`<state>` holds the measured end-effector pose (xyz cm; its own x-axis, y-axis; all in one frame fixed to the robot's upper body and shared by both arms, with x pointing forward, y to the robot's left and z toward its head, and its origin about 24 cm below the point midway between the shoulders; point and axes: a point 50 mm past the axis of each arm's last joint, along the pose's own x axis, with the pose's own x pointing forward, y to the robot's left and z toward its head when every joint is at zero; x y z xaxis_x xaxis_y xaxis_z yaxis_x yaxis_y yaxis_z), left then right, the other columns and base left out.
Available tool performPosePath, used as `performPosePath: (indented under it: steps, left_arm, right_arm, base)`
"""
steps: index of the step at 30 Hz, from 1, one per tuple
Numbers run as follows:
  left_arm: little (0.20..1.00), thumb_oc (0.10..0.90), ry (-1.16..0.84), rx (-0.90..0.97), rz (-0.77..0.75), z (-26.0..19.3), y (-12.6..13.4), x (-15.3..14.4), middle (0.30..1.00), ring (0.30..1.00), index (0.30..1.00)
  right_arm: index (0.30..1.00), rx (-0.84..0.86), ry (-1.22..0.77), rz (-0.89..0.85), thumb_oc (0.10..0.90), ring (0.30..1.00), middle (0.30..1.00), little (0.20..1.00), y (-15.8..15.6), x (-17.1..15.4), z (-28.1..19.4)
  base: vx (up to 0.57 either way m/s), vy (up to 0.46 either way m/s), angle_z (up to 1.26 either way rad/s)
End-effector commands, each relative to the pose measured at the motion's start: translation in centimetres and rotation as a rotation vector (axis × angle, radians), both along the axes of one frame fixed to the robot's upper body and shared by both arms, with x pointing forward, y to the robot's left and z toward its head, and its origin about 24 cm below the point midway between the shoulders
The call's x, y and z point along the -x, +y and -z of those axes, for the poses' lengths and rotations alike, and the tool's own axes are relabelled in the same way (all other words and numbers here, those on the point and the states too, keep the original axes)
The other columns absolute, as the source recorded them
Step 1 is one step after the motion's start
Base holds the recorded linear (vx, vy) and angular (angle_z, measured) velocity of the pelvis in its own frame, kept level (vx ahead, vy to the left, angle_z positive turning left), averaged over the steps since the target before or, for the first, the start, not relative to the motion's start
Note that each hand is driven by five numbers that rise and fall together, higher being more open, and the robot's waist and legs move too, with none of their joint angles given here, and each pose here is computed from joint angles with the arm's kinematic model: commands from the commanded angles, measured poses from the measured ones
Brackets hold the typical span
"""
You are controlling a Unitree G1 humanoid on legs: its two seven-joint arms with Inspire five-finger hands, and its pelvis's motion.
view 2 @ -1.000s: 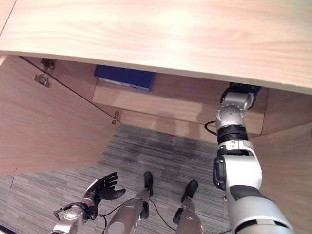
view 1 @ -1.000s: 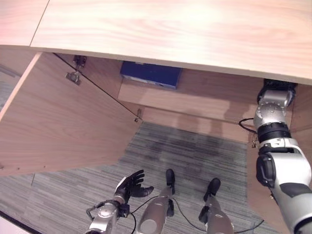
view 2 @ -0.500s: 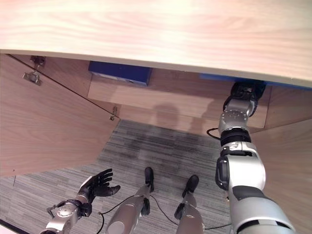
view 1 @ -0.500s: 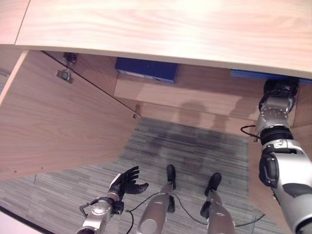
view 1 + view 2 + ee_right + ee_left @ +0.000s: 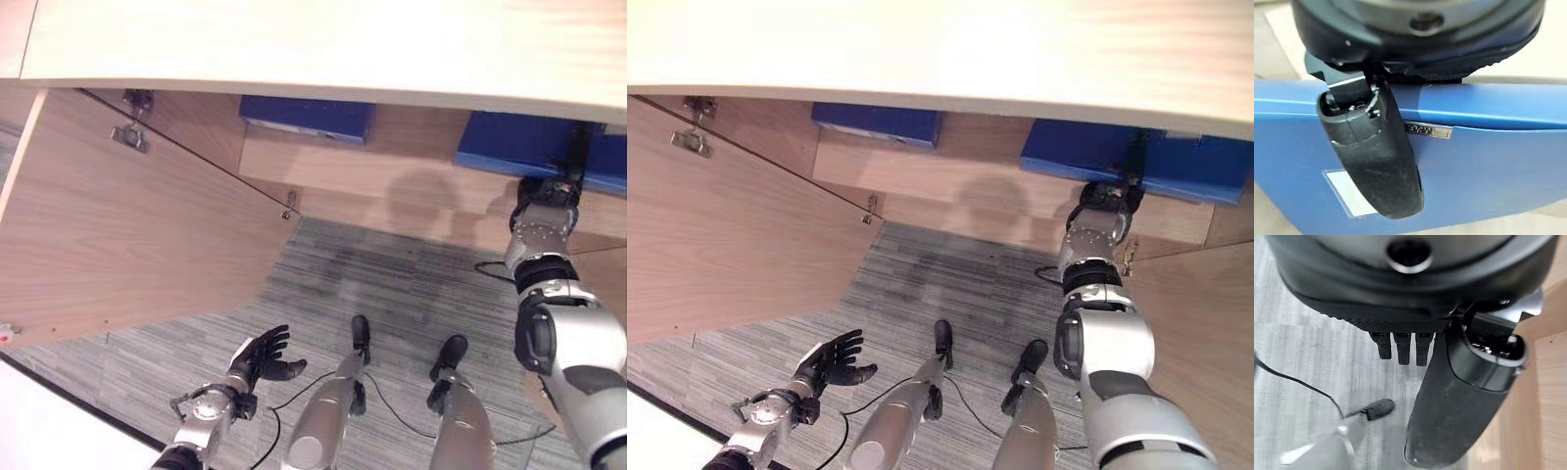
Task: Put the empty folder in the office cabinet
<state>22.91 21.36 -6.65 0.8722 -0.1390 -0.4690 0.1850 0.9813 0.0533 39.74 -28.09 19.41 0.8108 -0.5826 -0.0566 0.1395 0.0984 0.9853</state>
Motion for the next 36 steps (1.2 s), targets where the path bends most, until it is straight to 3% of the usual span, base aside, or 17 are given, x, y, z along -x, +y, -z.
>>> performPosePath:
  steps: [1,11,21,30,36]
  left_arm:
    - [0.9,0.8,-0.018,-0.051,-0.045,-0.5,2.3,0.3,0.9,0.9,0.9]
    - [0.9,0.8,-0.01,-0.047,-0.058,-0.3,2.5,0.7,0.9,0.9,0.9]
    - [0.9,0.8,-0.017,-0.058,-0.056,-0.4,2.2,0.3,0.9,0.9,0.9]
    - [0.9,0.8,-0.043,-0.066,-0.049,-1.0,2.5,0.0,0.9,0.9,0.9]
    - [0.9,0.8,-0.032,-0.077,-0.07,-0.9,3.3,0.4,0.9,0.9,0.9]
  right_arm:
    - [0.3,0.131,-0.178,0.057,0.4,0.3,0.3,0.3,-1.5,0.6,-5.5]
    - [0.3,0.149,-0.152,0.065,0.4,0.3,0.3,0.3,-1.8,0.7,-5.4]
    - [0.3,0.081,-0.045,0.017,0.4,0.3,0.3,0.3,-0.1,-0.3,-3.1]
    - [0.3,0.142,-0.044,0.061,0.4,0.3,0.3,0.3,-1.7,0.2,-5.6]
    - [0.3,0.243,-0.074,0.138,0.4,0.3,0.3,0.3,-4.0,1.5,-9.7]
  base:
    - [0.02,0.007,0.12]
    - [0.01,0.004,0.02]
    - [0.0,0.0,0.0]
    - [0.01,-0.006,0.04]
    - [0.02,0.009,0.06]
